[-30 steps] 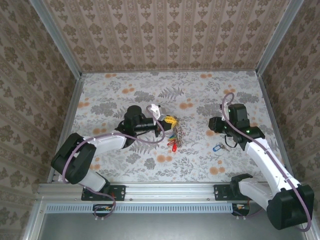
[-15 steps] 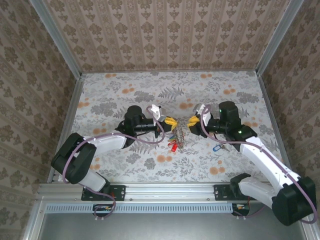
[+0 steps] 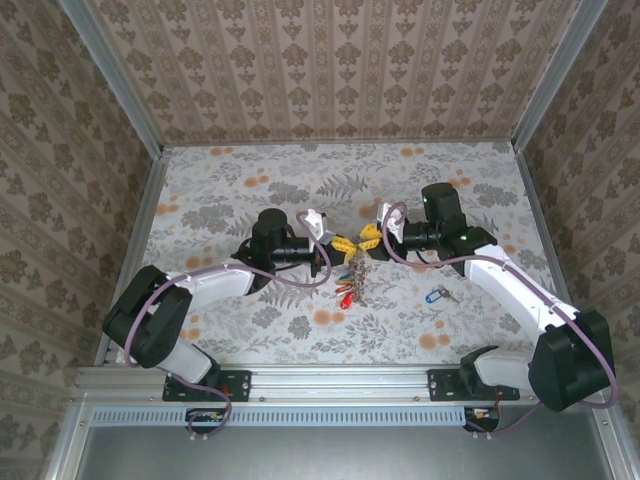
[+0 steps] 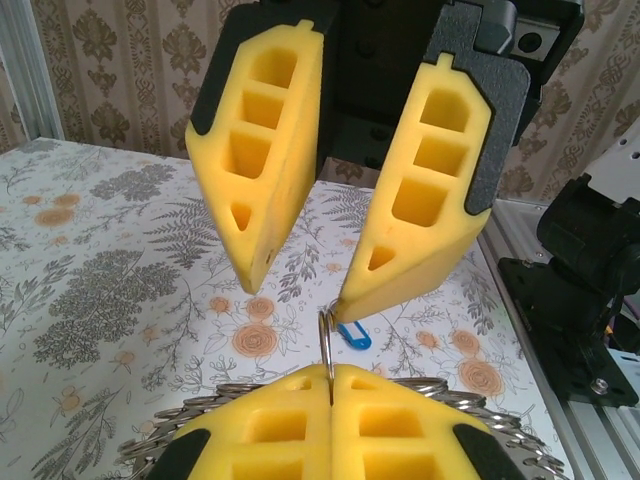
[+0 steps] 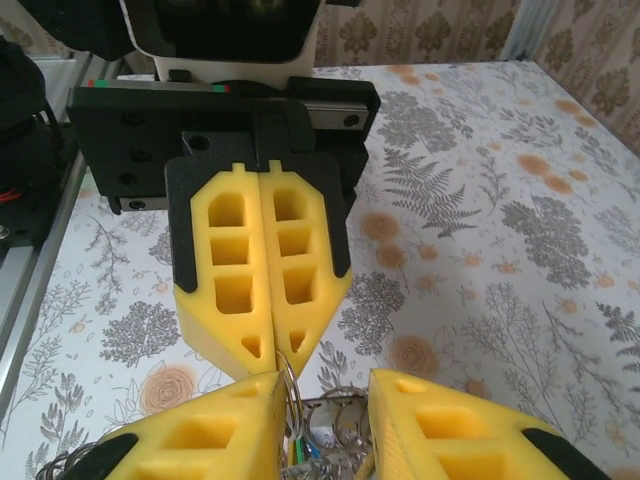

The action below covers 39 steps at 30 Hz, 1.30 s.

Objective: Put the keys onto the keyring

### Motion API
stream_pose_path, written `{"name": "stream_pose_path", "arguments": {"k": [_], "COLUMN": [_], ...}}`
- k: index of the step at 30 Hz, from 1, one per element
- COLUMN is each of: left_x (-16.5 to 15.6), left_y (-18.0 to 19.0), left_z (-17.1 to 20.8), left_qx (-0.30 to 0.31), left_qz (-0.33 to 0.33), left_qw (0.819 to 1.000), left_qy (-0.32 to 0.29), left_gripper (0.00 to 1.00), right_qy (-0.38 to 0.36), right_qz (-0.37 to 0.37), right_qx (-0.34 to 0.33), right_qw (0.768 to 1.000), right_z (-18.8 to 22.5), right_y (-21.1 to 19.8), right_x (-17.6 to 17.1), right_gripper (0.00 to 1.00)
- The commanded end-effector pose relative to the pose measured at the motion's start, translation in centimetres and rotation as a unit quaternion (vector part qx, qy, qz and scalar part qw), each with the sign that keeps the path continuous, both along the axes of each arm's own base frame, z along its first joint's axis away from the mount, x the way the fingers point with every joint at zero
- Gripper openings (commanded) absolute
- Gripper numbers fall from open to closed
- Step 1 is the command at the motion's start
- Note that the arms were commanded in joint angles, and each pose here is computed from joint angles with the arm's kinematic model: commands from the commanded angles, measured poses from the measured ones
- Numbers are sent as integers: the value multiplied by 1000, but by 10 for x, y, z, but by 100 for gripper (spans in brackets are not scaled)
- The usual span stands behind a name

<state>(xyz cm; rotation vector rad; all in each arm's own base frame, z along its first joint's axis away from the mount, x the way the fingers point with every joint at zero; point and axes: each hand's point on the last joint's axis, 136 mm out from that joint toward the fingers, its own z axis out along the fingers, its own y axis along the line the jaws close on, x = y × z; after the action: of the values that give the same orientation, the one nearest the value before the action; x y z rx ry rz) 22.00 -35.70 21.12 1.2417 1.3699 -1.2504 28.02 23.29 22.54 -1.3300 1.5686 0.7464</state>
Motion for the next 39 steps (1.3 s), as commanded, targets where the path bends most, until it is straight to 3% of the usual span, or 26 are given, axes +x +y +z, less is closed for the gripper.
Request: {"name": "stream_pose_path", "arguments": {"k": [1,14,24,32,39], "left_x": [-3,-7,-7,-11,-11], "left_y": [-5,-3,-3,-9,-12], "left_z": [19,22,20,9,4], "left_qx": [-20,-18,-12,21,28], "left_qz": [-20,-22,-19,-28,-25], "left_qw": [999,999,999,998,998], "left_qy": [-34,-40,-40,-44,-45], "left_gripper": [0,0,0,16,18], "right_qy": [3,19,17,12,10], "right_qz": [43,39,46,56,60], "right_qx": [4,-25,-22,-7,2], "right_qw": [999,999,999,998,998], "right_z": [5,-14,-12,-5,-2], "right_y": [6,3,4,7,9], "right_x": [-9,-5,-8,-9,-9], "right_gripper": [29,24,0,0,0]}}
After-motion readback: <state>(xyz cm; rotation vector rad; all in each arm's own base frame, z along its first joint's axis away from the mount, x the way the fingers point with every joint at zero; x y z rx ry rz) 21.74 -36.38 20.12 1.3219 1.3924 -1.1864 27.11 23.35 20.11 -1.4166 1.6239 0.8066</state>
